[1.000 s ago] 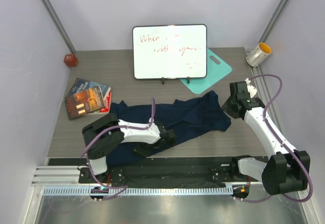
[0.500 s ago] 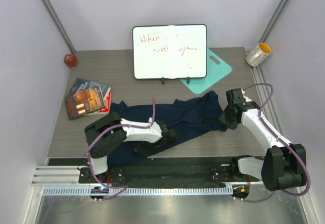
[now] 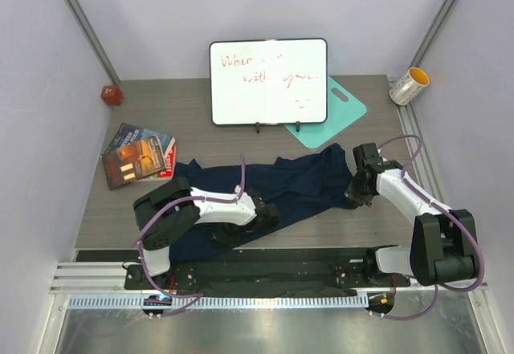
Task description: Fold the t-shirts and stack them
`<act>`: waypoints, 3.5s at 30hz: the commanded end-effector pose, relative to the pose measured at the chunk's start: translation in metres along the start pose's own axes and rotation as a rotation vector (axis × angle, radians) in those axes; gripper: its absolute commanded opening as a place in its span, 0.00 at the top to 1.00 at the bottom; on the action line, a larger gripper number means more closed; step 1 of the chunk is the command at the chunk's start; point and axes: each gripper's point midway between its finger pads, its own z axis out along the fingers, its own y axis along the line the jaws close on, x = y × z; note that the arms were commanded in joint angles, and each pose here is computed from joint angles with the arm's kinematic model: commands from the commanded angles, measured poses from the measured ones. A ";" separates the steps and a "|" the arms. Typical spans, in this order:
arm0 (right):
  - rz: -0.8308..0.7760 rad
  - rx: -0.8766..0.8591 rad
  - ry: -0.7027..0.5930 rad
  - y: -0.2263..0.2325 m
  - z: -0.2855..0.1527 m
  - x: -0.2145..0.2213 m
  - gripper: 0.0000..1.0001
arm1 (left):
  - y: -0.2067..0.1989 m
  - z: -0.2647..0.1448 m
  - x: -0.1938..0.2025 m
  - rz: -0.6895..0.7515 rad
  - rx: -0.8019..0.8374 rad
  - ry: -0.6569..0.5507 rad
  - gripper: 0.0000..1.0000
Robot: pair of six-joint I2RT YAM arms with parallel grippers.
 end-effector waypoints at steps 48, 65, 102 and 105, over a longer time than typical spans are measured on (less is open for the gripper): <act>-0.124 0.054 -0.257 0.081 0.006 -0.157 0.61 | -0.042 0.011 -0.001 -0.057 0.144 0.023 0.87; -0.020 0.033 -0.328 0.023 -0.046 -0.104 0.48 | -0.034 -0.014 -0.031 -0.113 0.135 -0.085 0.85; -0.098 0.167 -0.192 -0.002 0.006 -0.072 0.42 | -0.099 -0.063 -0.129 -0.080 0.343 -0.231 0.86; -0.095 0.168 -0.166 -0.001 0.013 -0.066 0.74 | -0.105 -0.057 -0.131 -0.077 0.336 -0.220 0.86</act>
